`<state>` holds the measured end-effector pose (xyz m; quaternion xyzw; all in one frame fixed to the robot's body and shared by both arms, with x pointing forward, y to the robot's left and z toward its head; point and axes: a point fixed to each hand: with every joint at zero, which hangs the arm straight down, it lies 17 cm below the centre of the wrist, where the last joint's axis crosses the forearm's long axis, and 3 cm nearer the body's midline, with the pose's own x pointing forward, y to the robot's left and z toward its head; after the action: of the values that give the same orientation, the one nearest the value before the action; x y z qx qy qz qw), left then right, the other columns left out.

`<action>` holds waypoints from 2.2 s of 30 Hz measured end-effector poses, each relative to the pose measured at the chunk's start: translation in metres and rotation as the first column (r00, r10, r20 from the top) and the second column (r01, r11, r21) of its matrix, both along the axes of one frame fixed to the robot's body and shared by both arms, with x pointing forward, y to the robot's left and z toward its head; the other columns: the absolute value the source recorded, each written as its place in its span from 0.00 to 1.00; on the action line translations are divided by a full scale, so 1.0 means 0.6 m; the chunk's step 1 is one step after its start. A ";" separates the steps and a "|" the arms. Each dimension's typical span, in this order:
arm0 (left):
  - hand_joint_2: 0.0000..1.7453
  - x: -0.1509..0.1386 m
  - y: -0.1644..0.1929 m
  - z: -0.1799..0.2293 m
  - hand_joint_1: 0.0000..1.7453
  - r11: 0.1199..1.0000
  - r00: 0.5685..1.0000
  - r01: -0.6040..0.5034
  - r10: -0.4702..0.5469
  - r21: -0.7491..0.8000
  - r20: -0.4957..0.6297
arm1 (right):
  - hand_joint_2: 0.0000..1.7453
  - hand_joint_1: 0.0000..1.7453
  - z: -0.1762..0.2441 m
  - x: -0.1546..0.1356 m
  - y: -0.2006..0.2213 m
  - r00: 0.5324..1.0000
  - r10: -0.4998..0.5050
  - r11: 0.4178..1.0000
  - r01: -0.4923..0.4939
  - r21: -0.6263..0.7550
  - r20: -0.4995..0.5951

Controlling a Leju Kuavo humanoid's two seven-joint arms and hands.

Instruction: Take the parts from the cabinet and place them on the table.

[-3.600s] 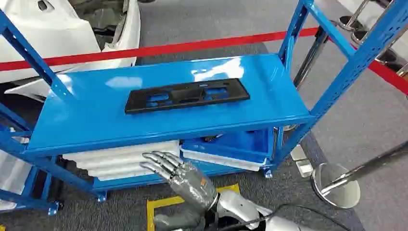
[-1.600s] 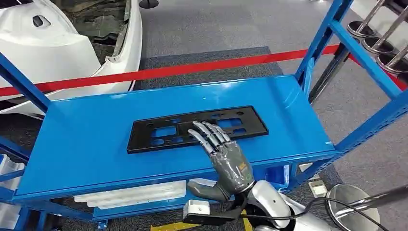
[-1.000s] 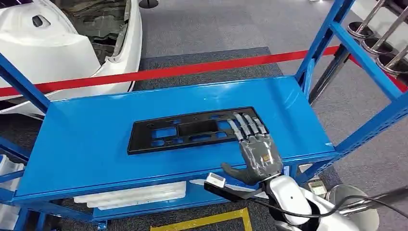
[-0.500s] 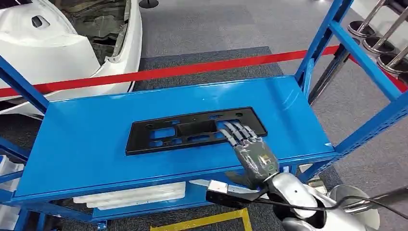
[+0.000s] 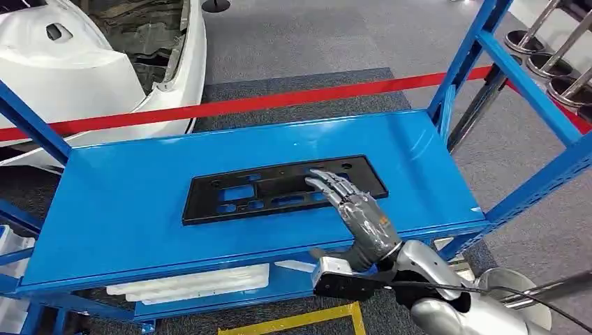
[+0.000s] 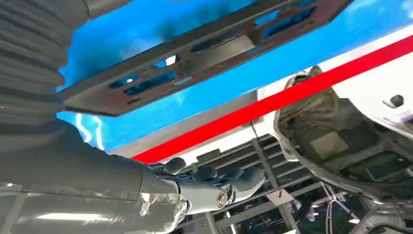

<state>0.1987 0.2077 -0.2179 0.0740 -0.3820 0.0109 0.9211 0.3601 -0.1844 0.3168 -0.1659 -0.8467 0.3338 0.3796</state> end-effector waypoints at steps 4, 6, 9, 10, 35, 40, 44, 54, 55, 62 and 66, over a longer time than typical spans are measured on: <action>0.00 -0.002 0.004 -0.002 0.00 1.000 1.000 -0.002 0.002 0.014 -0.008 | 1.00 0.00 -0.003 0.016 0.004 0.999 0.036 0.998 -0.034 0.053 -0.039; 0.00 -0.001 0.005 -0.002 0.00 1.000 1.000 -0.003 0.003 0.019 -0.008 | 1.00 0.00 -0.006 0.025 0.007 0.997 0.047 0.997 -0.043 0.064 -0.057; 0.00 -0.001 0.005 -0.001 0.00 1.000 1.000 -0.004 0.004 0.024 -0.009 | 1.00 0.00 -0.013 0.044 0.008 0.996 0.046 0.998 -0.042 0.056 -0.081; 0.00 0.000 0.004 -0.001 0.00 1.000 1.000 -0.004 0.004 0.022 -0.008 | 1.00 0.00 -0.015 0.050 0.007 0.995 0.043 0.998 -0.039 0.048 -0.086; 0.00 0.001 -0.003 0.001 0.00 1.000 1.000 0.021 -0.021 0.021 0.001 | 1.00 0.00 -0.069 0.154 0.014 0.973 0.000 0.996 -0.020 -0.086 -0.230; 0.00 0.003 -0.009 0.003 0.00 1.000 1.000 0.029 -0.029 0.003 0.006 | 1.00 0.00 -0.073 0.168 0.021 0.970 0.000 0.992 -0.030 -0.122 -0.244; 0.00 0.008 -0.015 0.005 0.00 0.999 0.999 0.042 -0.042 -0.013 0.012 | 1.00 0.00 -0.078 0.177 0.032 0.960 0.020 0.990 -0.059 -0.131 -0.278; 0.00 0.012 -0.020 0.006 0.00 0.998 0.999 0.051 -0.051 -0.023 0.017 | 1.00 0.00 -0.123 0.179 0.045 0.932 0.027 0.983 -0.091 -0.161 -0.362; 0.00 0.012 -0.020 0.007 0.00 0.998 0.999 0.051 -0.051 -0.023 0.020 | 1.00 0.00 -0.130 0.181 0.043 0.929 0.015 0.981 -0.085 -0.174 -0.370; 0.00 0.016 -0.020 0.008 0.00 0.998 0.998 0.053 -0.053 -0.025 0.026 | 1.00 0.00 -0.173 0.189 0.004 0.910 -0.079 0.967 -0.028 -0.252 -0.408; 0.00 0.017 -0.021 0.007 0.00 0.998 0.998 0.055 -0.054 -0.031 0.020 | 1.00 0.00 -0.195 0.186 -0.013 0.898 -0.102 0.962 -0.020 -0.273 -0.428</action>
<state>0.2090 0.1952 -0.2135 0.0487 -0.3926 -0.0074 0.9184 0.4719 -0.1920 0.1997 -0.1549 -0.6823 0.4669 0.5408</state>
